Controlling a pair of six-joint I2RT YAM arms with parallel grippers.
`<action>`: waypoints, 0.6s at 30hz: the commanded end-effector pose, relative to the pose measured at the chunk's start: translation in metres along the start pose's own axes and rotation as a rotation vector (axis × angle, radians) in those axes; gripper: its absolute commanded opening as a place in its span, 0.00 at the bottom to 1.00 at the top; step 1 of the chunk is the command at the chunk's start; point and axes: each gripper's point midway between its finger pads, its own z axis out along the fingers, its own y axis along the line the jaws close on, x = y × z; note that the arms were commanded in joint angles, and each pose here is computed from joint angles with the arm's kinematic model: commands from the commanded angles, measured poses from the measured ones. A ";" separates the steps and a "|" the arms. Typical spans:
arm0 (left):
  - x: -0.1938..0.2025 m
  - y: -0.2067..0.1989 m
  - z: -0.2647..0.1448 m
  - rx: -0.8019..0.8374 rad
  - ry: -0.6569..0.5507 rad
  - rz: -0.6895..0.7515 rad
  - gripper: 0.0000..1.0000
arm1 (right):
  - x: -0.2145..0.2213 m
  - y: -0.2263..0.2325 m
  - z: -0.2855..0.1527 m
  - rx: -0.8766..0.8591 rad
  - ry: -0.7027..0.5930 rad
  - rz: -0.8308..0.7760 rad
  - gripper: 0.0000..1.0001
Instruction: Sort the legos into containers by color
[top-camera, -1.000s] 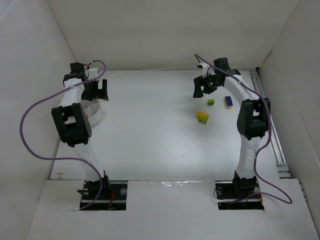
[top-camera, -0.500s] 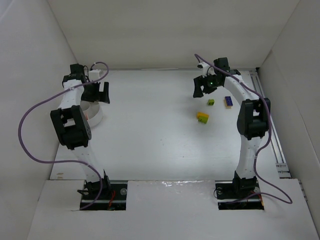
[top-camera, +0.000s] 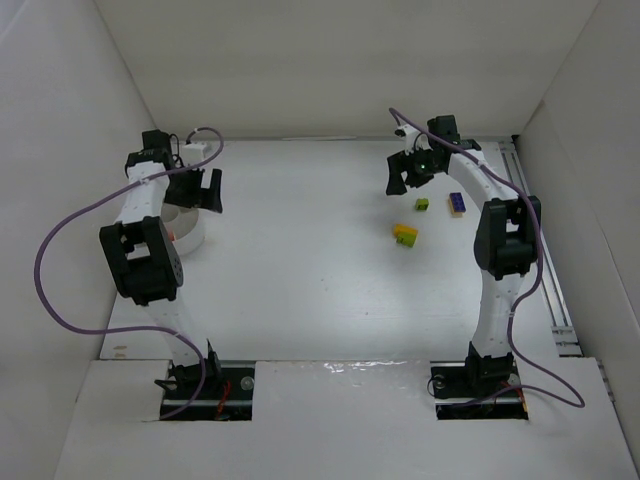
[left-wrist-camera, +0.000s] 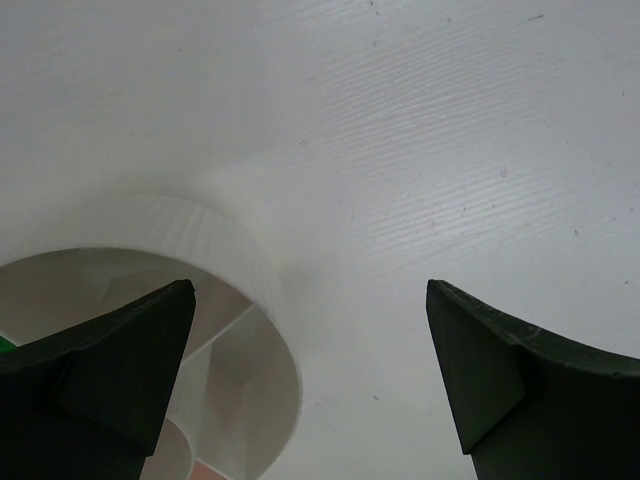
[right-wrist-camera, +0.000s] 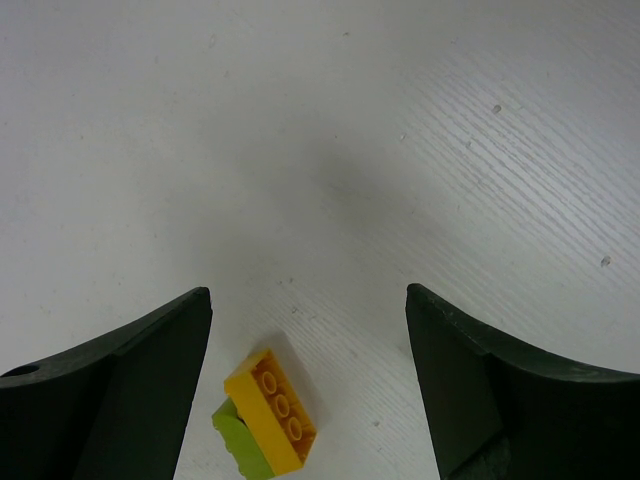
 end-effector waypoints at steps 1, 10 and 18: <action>0.003 -0.016 -0.018 0.014 -0.002 0.039 1.00 | -0.013 0.003 -0.008 0.001 -0.049 -0.020 0.83; 0.015 -0.018 -0.016 0.019 0.034 0.034 1.00 | -0.013 0.006 -0.010 -0.008 -0.051 -0.020 0.83; 0.021 -0.024 -0.021 0.036 0.048 0.047 1.00 | -0.013 0.006 -0.010 -0.008 -0.051 -0.020 0.83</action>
